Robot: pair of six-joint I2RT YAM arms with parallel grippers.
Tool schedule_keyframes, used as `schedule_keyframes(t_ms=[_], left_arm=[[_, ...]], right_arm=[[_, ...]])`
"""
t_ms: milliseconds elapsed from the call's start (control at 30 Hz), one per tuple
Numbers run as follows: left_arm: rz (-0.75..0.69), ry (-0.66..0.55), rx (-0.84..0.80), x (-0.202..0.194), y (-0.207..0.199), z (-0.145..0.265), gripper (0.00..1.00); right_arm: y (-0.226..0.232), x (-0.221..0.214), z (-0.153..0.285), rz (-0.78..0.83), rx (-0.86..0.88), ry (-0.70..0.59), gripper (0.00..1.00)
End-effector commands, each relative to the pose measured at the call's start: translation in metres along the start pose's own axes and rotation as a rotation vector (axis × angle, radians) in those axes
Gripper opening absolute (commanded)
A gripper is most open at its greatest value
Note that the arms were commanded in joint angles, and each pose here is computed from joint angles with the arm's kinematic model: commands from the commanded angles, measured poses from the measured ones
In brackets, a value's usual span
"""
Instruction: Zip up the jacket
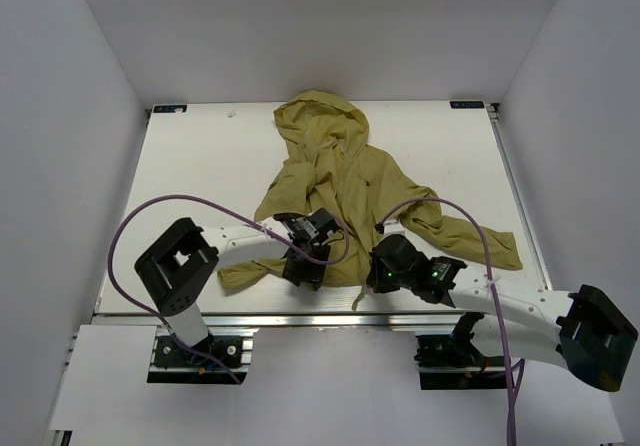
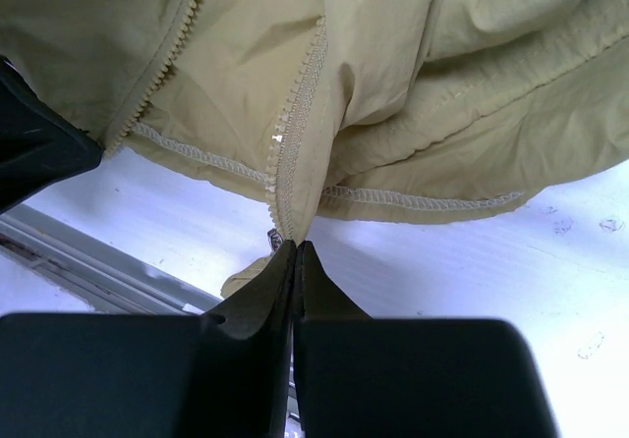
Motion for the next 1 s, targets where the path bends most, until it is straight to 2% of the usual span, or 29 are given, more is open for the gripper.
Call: schedule_keyframes(t_ms=[0, 167, 400, 500, 667, 767, 967], left_arm=[[0.013, 0.001, 0.050, -0.002, 0.001, -0.010, 0.58], [0.035, -0.006, 0.101, 0.000, 0.005, -0.014, 0.49], [0.040, 0.003, 0.098, 0.000, 0.002, -0.008, 0.22], [0.039, -0.009, 0.081, -0.001, 0.002, -0.001, 0.00], [0.022, -0.043, -0.017, 0.001, -0.008, 0.007, 0.00], [0.003, -0.062, -0.135, 0.003, -0.023, 0.022, 0.00], [-0.012, -0.215, -0.341, 0.020, -0.047, 0.075, 0.00]], right_arm=[[0.000, 0.007, 0.001, -0.034, 0.007, -0.051, 0.00], [-0.002, 0.006, 0.001, -0.037, 0.002, -0.057, 0.00], [-0.004, 0.005, 0.001, -0.035, -0.004, -0.058, 0.00], [-0.004, 0.005, 0.001, -0.034, -0.002, -0.062, 0.00], [-0.002, 0.008, 0.002, -0.027, 0.021, -0.086, 0.00], [0.004, 0.014, 0.006, 0.004, 0.075, -0.123, 0.00], [0.015, 0.033, 0.016, 0.032, 0.174, -0.236, 0.00]])
Point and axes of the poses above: each gripper's point midway between its finger pads, its own z axis back along the fingers, its own y axis along the line the jaws close on, x = y × z, the point moved 3 cm from there along z, back along the fingers, and after that the axes turned 13 degrees about z, right-handed, at the moved point
